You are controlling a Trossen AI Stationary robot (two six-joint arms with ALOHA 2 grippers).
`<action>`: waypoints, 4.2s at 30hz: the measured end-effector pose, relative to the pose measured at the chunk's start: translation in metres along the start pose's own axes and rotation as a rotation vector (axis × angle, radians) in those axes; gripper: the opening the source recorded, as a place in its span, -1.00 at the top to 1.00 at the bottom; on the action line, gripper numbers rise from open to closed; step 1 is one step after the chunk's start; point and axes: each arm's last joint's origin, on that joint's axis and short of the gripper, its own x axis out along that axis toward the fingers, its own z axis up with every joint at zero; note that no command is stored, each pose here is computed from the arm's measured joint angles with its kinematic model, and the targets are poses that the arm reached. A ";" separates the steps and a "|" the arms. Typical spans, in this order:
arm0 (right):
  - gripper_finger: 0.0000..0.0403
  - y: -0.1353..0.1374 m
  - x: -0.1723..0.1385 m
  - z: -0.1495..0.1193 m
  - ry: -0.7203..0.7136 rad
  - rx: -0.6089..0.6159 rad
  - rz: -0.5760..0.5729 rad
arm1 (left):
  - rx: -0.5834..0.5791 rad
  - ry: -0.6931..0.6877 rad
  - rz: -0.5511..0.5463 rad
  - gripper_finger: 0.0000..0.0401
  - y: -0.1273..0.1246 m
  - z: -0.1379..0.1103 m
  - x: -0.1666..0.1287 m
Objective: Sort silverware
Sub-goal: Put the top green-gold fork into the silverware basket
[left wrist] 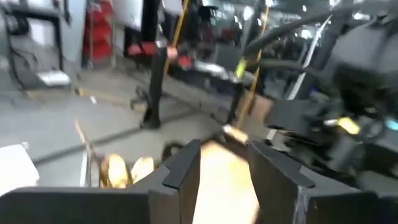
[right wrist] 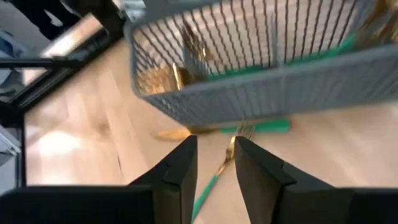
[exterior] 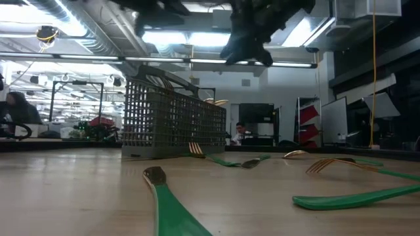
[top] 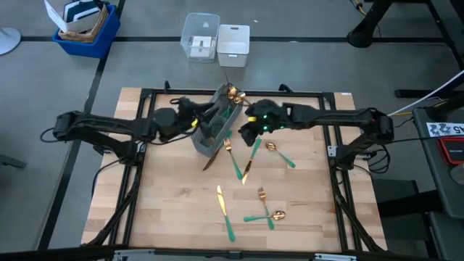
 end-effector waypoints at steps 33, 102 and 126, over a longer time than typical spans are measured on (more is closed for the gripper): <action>0.45 -0.011 0.158 -0.087 0.228 0.103 -0.180 | -0.040 0.482 0.036 0.38 0.011 -0.029 -0.072; 0.94 0.020 0.097 0.090 -0.762 -0.620 0.245 | -0.235 0.466 0.074 0.38 0.036 -0.011 -0.099; 0.92 -0.004 0.158 0.060 -0.576 -0.563 0.201 | -0.176 0.469 0.063 0.38 0.036 -0.011 -0.099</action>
